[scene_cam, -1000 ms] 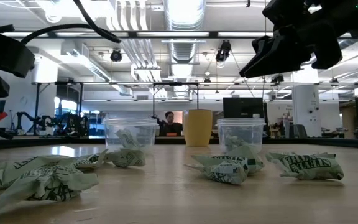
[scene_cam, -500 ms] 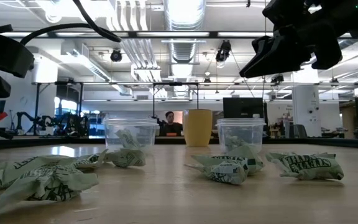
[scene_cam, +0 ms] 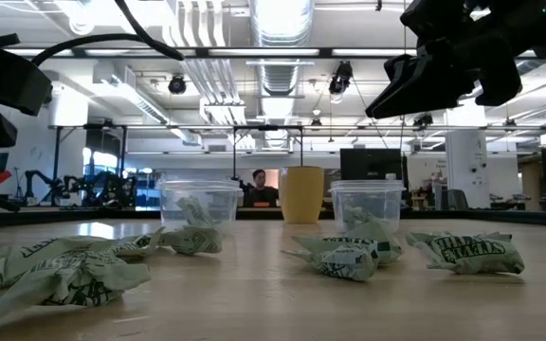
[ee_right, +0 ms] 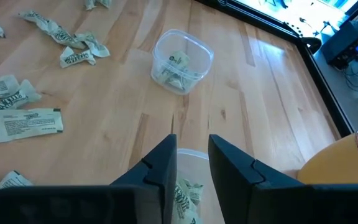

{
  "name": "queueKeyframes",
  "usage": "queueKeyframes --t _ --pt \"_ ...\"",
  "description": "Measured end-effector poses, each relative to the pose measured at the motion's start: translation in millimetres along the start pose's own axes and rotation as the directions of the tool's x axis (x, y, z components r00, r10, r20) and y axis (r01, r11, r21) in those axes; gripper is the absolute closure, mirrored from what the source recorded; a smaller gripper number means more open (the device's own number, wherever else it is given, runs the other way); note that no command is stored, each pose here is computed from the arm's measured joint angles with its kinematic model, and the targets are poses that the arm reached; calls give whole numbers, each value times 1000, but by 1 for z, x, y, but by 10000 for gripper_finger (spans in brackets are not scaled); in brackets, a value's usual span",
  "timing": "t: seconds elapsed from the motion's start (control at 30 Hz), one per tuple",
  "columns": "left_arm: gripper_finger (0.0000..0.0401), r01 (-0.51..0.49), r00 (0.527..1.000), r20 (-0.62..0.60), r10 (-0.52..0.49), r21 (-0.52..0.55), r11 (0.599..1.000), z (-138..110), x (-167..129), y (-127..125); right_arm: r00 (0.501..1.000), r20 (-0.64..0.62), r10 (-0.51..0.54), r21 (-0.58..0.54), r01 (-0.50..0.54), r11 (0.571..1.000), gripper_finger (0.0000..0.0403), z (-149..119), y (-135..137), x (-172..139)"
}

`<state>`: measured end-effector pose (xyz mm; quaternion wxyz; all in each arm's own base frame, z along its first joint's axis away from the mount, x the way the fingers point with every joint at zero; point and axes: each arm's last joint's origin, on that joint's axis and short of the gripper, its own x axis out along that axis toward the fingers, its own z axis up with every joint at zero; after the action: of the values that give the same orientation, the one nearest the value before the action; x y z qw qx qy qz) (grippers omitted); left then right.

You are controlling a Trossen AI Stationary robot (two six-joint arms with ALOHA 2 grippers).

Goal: Pick and place items into bin
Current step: Put the green sweetener bag into the left transparent food container

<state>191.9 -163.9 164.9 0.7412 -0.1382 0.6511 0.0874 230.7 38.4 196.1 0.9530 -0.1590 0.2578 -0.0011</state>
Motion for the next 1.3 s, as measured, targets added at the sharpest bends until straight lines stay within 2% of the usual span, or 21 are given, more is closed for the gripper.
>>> queueKeyframes --t 0.23,0.47,0.57,0.7,0.87,1.07,1.3 --pt "400 -54 998 22 54 -24 998 5 -17 8 1000 1 0 0 0 1000 314 0 0 0" --pt "400 -100 982 163 94 29 995 18 -33 10 1000 0 -1 -4 1 1000 324 0 0 0" --pt "400 -171 949 278 149 57 984 28 -40 13 1000 0 -1 -5 1 1000 325 0 0 0" --pt "400 -310 863 436 254 61 949 46 -49 19 1000 -1 -1 -8 1 1000 326 0 0 0" --pt "400 -430 774 542 328 70 900 69 -52 30 1000 0 0 -8 0 1000 328 0 0 0" --pt "400 -464 738 582 342 70 883 96 -48 49 1000 -1 0 -8 0 1000 323 0 0 0" --pt "400 -488 727 569 384 35 872 110 -45 69 1000 -1 0 -8 0 1000 324 0 0 0"
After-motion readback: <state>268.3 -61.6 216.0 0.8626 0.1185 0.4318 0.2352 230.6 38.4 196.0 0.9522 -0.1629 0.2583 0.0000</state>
